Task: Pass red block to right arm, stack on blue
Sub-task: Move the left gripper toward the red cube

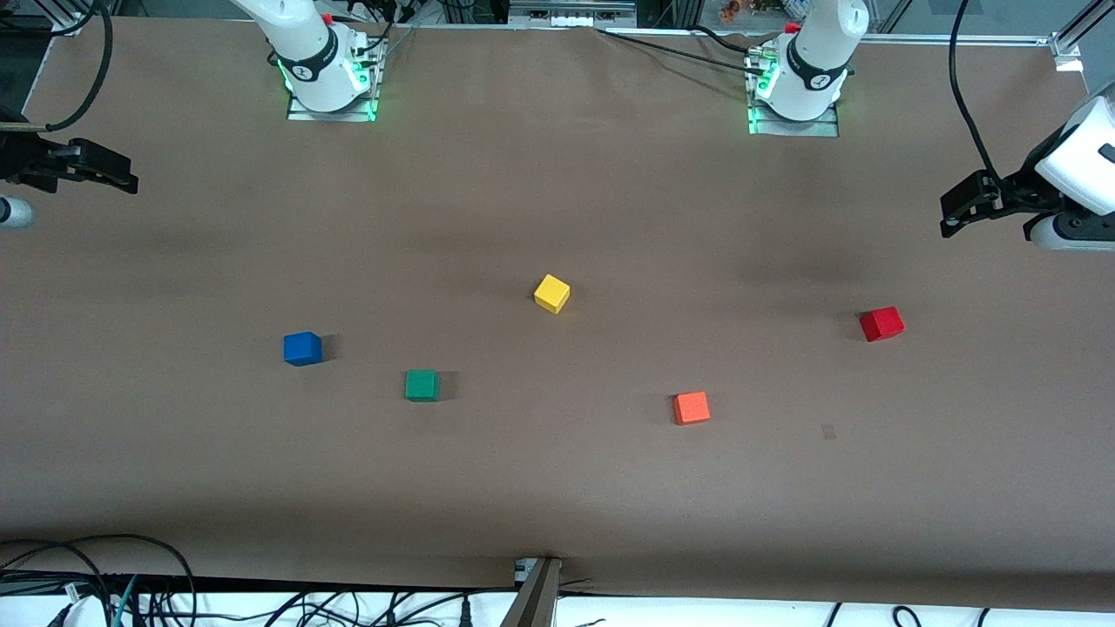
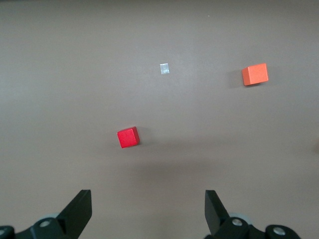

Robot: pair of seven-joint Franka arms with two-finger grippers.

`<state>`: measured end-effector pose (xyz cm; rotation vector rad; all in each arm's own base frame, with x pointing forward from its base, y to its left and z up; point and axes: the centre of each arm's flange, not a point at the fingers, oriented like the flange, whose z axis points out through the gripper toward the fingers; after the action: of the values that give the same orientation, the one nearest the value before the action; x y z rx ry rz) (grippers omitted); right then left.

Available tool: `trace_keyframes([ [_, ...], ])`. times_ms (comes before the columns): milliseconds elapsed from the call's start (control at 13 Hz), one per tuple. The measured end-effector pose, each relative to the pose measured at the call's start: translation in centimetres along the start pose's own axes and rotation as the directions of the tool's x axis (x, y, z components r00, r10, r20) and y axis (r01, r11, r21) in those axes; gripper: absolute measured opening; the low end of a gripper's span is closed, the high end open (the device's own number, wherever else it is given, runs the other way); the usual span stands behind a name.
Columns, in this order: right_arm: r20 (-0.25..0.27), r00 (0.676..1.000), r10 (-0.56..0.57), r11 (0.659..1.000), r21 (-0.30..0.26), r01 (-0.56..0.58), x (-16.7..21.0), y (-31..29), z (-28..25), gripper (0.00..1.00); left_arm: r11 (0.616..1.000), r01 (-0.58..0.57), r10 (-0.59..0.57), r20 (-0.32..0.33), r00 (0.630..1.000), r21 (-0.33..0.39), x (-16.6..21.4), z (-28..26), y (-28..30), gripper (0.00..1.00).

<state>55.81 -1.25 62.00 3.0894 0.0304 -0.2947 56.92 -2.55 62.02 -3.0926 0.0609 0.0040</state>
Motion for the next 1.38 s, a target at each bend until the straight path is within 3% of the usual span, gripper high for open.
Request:
trace_keyframes([
  [1385,0.002,1.000,0.004,1.000,0.000,-0.004,0.2,0.2,0.2,1.00,1.000,-0.002,0.002,0.048,0.999,-0.001,0.7,1.9,0.1,1.00],
])
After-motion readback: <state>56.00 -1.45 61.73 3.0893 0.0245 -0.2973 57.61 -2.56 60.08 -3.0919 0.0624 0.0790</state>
